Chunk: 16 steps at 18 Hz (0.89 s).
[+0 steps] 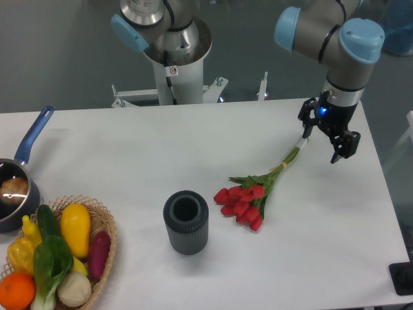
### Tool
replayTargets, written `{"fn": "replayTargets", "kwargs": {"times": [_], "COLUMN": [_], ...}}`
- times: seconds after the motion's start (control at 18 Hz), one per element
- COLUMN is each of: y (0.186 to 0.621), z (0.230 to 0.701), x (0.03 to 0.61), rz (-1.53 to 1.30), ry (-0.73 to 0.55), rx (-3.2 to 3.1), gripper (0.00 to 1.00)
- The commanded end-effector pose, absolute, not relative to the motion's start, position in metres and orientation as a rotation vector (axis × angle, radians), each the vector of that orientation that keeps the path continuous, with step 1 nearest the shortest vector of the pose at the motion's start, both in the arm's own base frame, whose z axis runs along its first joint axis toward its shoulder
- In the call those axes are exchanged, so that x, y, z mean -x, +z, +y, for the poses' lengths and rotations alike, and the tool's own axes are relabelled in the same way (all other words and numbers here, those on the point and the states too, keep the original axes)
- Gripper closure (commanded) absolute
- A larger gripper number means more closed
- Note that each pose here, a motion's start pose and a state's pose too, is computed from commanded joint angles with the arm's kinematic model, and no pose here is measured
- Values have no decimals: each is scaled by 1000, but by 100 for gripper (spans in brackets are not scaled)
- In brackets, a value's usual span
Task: Pick up the flowers from the table
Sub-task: 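Move the open gripper over the green stems of the red tulips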
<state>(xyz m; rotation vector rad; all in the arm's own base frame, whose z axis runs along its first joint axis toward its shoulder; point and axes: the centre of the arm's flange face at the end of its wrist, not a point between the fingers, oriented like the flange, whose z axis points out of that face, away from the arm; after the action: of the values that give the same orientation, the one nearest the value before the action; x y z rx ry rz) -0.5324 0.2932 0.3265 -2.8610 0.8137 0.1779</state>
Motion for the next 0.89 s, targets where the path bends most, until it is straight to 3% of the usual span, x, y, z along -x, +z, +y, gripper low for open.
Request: {"fn": "replayTargets", "kwargs": {"times": [0.89], "y": [302], "z": [292], "x": [527], "rz": [804], "ry": [123], "rx": [2856], "gripper": [0]}}
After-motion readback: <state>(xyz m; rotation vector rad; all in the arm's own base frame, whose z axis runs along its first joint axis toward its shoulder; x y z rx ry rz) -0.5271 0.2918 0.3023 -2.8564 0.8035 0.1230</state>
